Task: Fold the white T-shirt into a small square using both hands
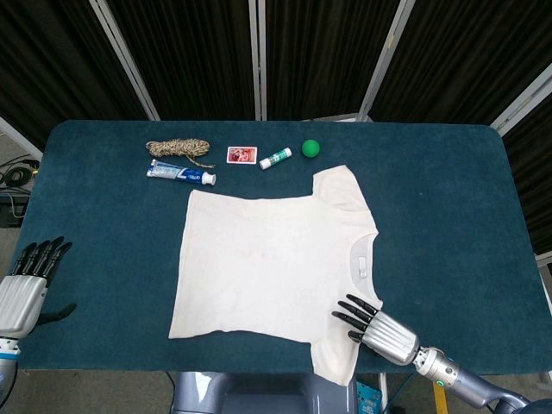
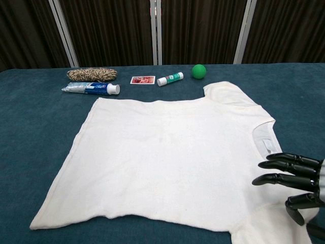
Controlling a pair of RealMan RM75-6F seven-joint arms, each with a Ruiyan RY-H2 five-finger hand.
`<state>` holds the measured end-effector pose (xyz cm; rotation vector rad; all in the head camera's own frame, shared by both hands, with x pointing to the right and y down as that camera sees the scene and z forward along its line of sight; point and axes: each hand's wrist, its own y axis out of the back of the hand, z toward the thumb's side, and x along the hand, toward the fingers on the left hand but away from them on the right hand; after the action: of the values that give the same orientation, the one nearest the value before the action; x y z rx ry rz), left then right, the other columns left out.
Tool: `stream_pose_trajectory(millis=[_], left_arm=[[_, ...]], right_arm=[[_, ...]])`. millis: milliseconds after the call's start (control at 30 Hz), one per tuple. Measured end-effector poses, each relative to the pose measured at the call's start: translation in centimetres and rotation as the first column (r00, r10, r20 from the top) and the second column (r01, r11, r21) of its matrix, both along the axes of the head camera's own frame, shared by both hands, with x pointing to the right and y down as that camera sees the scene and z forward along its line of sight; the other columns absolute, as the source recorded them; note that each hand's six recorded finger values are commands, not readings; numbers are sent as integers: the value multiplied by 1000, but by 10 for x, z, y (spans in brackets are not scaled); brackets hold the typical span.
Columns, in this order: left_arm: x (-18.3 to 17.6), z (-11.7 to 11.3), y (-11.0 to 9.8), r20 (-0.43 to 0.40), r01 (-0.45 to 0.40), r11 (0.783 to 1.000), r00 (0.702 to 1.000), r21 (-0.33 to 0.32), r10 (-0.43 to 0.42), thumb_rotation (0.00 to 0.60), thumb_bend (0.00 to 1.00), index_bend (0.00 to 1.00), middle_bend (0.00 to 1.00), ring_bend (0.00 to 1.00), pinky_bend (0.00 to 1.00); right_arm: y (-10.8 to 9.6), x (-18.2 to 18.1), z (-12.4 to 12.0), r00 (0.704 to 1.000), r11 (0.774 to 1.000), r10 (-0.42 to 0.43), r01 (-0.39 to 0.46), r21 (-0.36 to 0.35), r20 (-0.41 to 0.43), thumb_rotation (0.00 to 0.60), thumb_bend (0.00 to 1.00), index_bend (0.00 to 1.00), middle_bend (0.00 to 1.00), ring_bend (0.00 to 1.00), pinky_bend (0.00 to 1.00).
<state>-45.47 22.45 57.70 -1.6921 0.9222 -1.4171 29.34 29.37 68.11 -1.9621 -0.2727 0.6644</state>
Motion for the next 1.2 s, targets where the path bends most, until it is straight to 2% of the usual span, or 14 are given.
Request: stream_pose_trajectory(millis=[133, 267, 367, 500, 600, 700, 900, 1200], left_arm=[[16, 9, 6, -66, -68, 997, 996, -23, 66, 600, 0, 23, 0, 0, 0], [35, 23, 15, -135, -171, 984, 977, -41, 165, 600, 0, 125, 0, 0, 0], [50, 37, 25, -189, -242, 968, 955, -61, 227, 600, 46, 175, 0, 0, 0], [66, 52, 37, -228, -329, 940, 925, -87, 303, 600, 228, 221, 0, 0, 0], [75, 64, 47, -241, -390, 914, 903, -113, 356, 600, 273, 249, 0, 0, 0], [84, 76, 54, -251, -434, 891, 884, -132, 394, 600, 275, 273, 0, 0, 0], [93, 92, 65, -270, -471, 868, 866, -159, 420, 600, 275, 330, 0, 0, 0], [106, 111, 71, -285, -496, 854, 850, -154, 443, 600, 275, 384, 0, 0, 0]], right_arm=[[1, 1, -1, 1000, 1000, 1, -1, -2, 6, 600, 368, 702, 144, 0, 0], [0, 1, -2, 1000, 1000, 2, -2, 1, 8, 600, 388, 706, 145, 0, 0], [-1, 1, -2, 1000, 1000, 5, -5, 2, 10, 600, 410, 709, 145, 0, 0], [-1, 2, -2, 1000, 1000, 7, -7, 1, 8, 600, 426, 710, 146, 0, 0], [0, 3, -2, 1000, 1000, 8, -8, -1, 8, 600, 427, 711, 146, 0, 0], [1, 3, -2, 1000, 1000, 5, -5, -1, 7, 600, 428, 716, 146, 0, 0], [2, 2, -1, 1000, 1000, 6, -6, -4, 10, 600, 428, 717, 146, 0, 0], [6, 2, -1, 1000, 1000, -1, 1, -7, 13, 600, 430, 718, 146, 0, 0]])
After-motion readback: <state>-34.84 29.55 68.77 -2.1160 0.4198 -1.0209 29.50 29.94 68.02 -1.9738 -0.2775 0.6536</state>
